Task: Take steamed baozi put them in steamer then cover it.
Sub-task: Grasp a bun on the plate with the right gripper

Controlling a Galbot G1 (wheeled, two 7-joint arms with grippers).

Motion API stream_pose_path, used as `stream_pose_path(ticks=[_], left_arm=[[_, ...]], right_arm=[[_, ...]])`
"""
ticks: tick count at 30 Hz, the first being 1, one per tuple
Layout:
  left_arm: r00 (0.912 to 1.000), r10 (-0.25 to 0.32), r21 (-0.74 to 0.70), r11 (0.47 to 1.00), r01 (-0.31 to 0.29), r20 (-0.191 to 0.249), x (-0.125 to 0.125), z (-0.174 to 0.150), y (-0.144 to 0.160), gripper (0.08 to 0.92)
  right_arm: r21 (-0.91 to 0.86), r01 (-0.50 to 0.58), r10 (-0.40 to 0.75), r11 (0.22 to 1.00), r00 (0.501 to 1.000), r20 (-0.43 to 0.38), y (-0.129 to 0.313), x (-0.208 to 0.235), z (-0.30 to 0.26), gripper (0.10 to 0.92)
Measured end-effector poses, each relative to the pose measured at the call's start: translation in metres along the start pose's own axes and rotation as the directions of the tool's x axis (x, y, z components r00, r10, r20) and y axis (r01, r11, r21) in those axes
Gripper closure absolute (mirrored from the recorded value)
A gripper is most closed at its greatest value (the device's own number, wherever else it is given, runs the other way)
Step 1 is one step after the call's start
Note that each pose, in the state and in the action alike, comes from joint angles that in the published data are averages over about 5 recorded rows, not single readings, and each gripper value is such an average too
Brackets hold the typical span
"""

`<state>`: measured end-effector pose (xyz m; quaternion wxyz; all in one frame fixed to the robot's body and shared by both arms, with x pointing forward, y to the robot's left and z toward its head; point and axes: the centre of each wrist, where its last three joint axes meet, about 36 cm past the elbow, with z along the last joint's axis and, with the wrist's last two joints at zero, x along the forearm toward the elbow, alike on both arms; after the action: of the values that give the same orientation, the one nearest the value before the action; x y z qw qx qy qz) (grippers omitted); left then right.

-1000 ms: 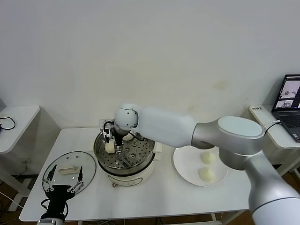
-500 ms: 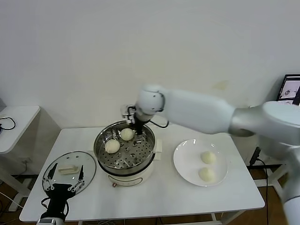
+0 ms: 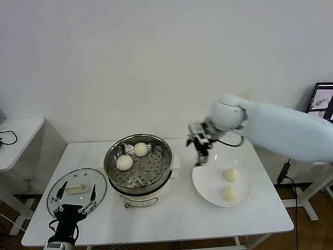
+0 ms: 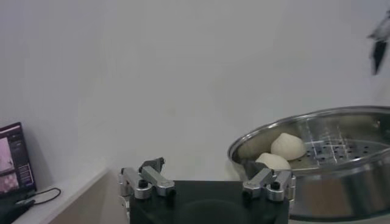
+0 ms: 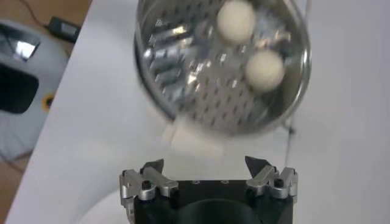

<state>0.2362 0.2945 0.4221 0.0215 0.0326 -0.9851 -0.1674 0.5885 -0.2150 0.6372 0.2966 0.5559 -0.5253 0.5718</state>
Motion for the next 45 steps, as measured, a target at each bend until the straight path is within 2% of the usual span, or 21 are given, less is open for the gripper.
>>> stream_pose_path(ticks=[8, 21, 45], left_arm=[[0.9999, -0.002, -0.006, 1.000, 0.002, -0.011, 0.000, 0.004, 0.000, 0.177], [0.9995, -0.006, -0.018, 1.000, 0.005, -0.031, 0.002, 0.010, 0.001, 0.177], [0.9990, -0.015, -0.023, 1.000, 0.014, -0.042, 0.000, 0.015, 0.003, 0.177]], right_arm=[[-0.012, 0.004, -0.004, 1.000, 0.998, -0.064, 0.042, -0.023, 0.056, 0.200], [-0.028, 0.063, -0.066, 0.998, 0.990, -0.122, 0.082, -0.081, 0.102, 0.200], [-0.078, 0.109, -0.119, 0.991, 0.983, -0.139, 0.086, -0.147, 0.110, 0.201]])
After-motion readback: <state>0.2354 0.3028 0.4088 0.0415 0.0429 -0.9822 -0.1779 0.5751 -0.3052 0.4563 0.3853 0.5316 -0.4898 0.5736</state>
